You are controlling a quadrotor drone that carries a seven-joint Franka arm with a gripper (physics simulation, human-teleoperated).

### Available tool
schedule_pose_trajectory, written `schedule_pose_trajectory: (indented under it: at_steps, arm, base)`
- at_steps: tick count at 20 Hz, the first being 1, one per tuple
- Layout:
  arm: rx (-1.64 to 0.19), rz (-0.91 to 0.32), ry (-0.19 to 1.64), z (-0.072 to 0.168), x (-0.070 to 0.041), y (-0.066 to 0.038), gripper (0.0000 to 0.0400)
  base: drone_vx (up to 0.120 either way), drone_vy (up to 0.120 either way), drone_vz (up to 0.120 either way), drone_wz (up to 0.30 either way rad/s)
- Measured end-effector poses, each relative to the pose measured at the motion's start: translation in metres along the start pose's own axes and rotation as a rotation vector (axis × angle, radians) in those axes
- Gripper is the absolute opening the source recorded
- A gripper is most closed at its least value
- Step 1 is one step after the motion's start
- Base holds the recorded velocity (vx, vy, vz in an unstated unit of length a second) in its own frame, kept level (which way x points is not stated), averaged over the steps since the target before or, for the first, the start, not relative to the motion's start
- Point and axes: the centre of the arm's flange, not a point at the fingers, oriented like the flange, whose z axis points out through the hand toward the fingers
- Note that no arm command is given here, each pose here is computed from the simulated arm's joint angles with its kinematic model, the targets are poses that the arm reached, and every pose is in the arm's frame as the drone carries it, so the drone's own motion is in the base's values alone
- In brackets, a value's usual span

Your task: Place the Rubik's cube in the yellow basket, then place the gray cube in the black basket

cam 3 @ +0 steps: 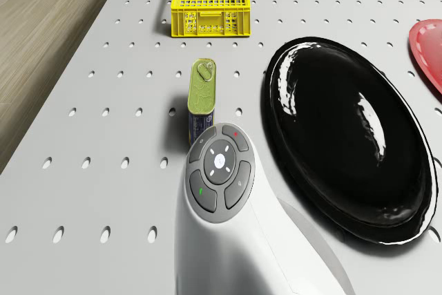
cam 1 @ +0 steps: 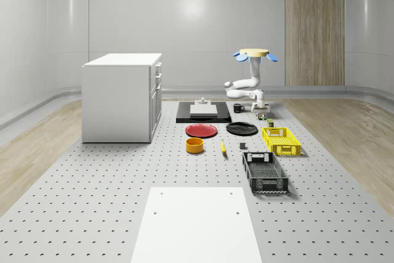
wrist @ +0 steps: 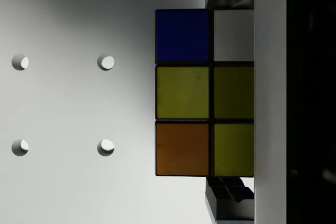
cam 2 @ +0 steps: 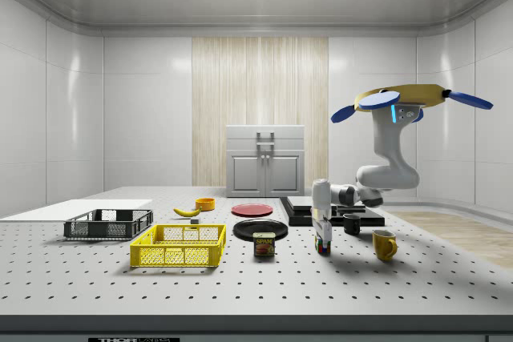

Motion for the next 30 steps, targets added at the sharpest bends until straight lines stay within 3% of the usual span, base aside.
schedule_pose_trajectory:
  at_steps: [20, 25, 30]
  arm:
    - [0.000, 0.000, 0.000, 0.0046, -0.0018, -0.0045, 0.0400]
    - [0.000, 0.000, 0.000, 0.0047, -0.0015, -0.0043, 0.0350]
    - [0.000, 0.000, 0.000, 0.0047, -0.0014, -0.0042, 0.0332]
  base:
    - [0.000, 0.000, 0.000, 0.000]
    - [0.000, 0.000, 0.000, 0.000]
    - [0.000, 0.000, 0.000, 0.000]
